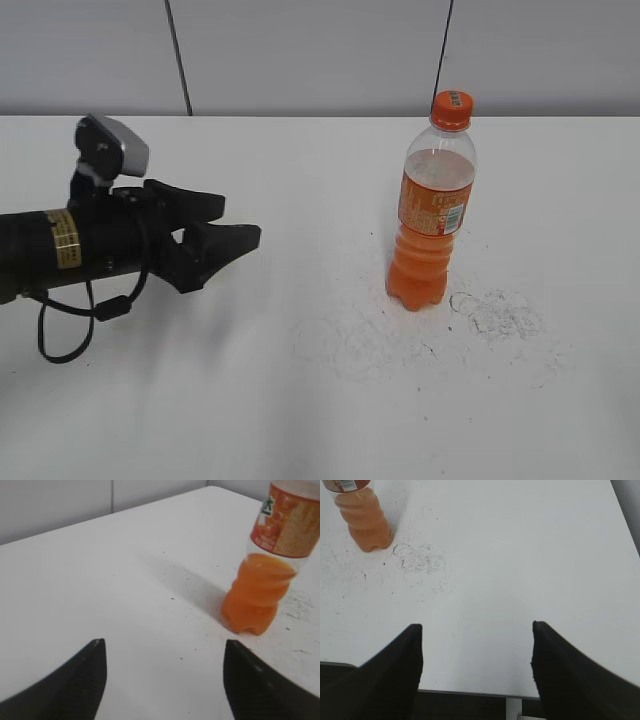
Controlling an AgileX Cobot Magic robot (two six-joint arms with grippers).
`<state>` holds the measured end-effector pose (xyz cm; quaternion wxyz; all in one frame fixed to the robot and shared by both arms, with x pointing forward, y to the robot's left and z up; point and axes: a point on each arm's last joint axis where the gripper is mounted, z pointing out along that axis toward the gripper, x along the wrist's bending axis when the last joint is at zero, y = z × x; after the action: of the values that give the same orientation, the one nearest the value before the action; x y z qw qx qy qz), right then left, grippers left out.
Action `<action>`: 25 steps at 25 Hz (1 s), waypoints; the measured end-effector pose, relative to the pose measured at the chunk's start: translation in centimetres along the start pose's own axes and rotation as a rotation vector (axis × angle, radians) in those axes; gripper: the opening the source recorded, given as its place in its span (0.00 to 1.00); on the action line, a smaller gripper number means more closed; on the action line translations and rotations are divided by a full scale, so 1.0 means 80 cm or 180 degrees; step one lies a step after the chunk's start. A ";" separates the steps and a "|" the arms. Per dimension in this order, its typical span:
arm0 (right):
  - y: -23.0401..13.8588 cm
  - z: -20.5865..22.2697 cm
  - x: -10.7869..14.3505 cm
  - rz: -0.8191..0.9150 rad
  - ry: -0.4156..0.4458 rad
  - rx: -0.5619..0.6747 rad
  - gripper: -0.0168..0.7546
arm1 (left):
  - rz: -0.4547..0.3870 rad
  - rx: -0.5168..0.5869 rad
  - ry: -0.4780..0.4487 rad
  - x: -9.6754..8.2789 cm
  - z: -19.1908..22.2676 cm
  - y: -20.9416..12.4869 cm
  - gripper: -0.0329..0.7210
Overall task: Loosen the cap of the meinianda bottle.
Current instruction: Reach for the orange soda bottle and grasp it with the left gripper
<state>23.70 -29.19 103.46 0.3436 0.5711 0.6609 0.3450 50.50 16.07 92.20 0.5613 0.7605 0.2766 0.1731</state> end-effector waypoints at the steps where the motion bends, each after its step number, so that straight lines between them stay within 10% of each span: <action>1: 0.000 0.000 0.000 0.0000 0.0000 0.0000 0.68 | 0.0041 0.0015 -0.0121 0.002 0.010 -0.002 0.79; 14: 0.000 0.000 0.000 0.0000 0.0000 0.0000 0.68 | 0.0060 -0.0148 -0.1506 0.020 0.118 -0.011 0.79; 25: 0.000 0.000 0.000 0.0000 0.0000 0.0000 0.68 | 0.0354 -0.0074 -0.2004 -0.019 0.191 -0.027 0.83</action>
<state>23.70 -29.19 103.46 0.3436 0.5711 0.6609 0.3450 57.61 4.02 85.52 0.6177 0.7842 0.0453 -0.0371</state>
